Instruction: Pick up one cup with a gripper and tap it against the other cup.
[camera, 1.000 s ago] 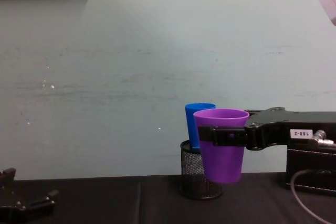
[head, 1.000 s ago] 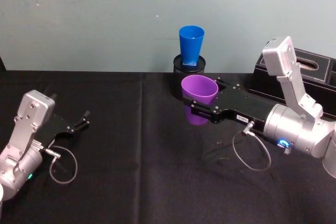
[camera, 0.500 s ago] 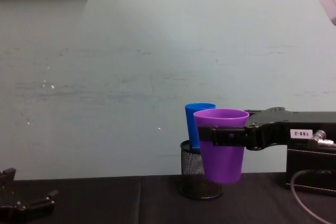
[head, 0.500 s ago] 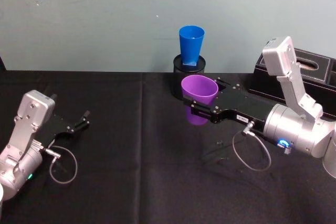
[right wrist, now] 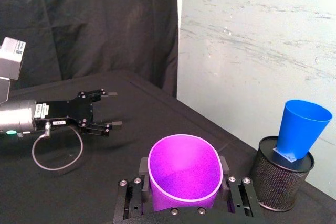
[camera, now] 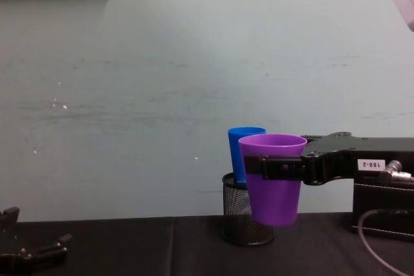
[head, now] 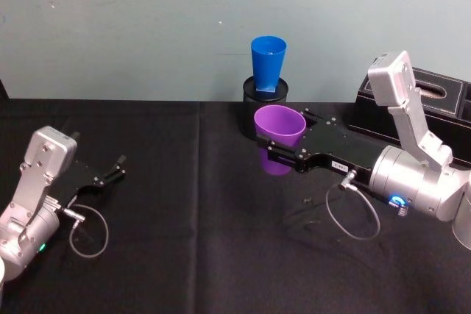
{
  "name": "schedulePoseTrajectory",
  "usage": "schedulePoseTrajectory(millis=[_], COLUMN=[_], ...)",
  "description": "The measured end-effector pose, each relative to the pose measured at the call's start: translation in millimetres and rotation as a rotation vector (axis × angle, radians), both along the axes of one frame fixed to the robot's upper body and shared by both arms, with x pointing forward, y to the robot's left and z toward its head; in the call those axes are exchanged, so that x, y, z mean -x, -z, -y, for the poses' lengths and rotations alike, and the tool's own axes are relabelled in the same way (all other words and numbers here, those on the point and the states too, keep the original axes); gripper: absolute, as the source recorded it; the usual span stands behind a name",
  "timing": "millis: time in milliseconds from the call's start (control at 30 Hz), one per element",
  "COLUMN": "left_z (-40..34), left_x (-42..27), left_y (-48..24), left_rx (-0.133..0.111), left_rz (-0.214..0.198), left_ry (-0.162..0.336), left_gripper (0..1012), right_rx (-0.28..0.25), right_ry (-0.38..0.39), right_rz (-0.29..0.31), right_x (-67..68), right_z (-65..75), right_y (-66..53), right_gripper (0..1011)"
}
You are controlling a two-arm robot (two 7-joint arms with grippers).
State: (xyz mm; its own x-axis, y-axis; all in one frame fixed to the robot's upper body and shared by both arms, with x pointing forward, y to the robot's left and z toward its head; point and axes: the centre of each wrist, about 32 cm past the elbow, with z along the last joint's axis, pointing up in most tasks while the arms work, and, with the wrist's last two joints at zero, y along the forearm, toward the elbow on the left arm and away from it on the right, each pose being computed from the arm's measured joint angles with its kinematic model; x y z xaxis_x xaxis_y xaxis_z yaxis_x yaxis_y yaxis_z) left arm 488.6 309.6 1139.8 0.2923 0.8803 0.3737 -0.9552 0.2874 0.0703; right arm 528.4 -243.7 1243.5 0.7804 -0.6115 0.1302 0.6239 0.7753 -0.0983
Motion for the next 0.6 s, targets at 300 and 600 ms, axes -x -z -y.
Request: schedulePoseTrajectory(millis=[300, 600], left_z=[0.0, 0.0], left_x=[0.0, 0.0], left_y=[0.0, 0.0], left_rx=[0.0, 0.0], left_rz=[0.0, 0.0], left_ry=[0.0, 0.0], left_gripper=[1011, 1011], right_rx=[0.014, 0.024], right_ry=[-0.001, 0.083], right_rz=[0.001, -0.045], right_x=[0.0, -10.7], right_z=[-2.0, -12.1], right_y=[3.6, 8.3], right_gripper=[731, 731])
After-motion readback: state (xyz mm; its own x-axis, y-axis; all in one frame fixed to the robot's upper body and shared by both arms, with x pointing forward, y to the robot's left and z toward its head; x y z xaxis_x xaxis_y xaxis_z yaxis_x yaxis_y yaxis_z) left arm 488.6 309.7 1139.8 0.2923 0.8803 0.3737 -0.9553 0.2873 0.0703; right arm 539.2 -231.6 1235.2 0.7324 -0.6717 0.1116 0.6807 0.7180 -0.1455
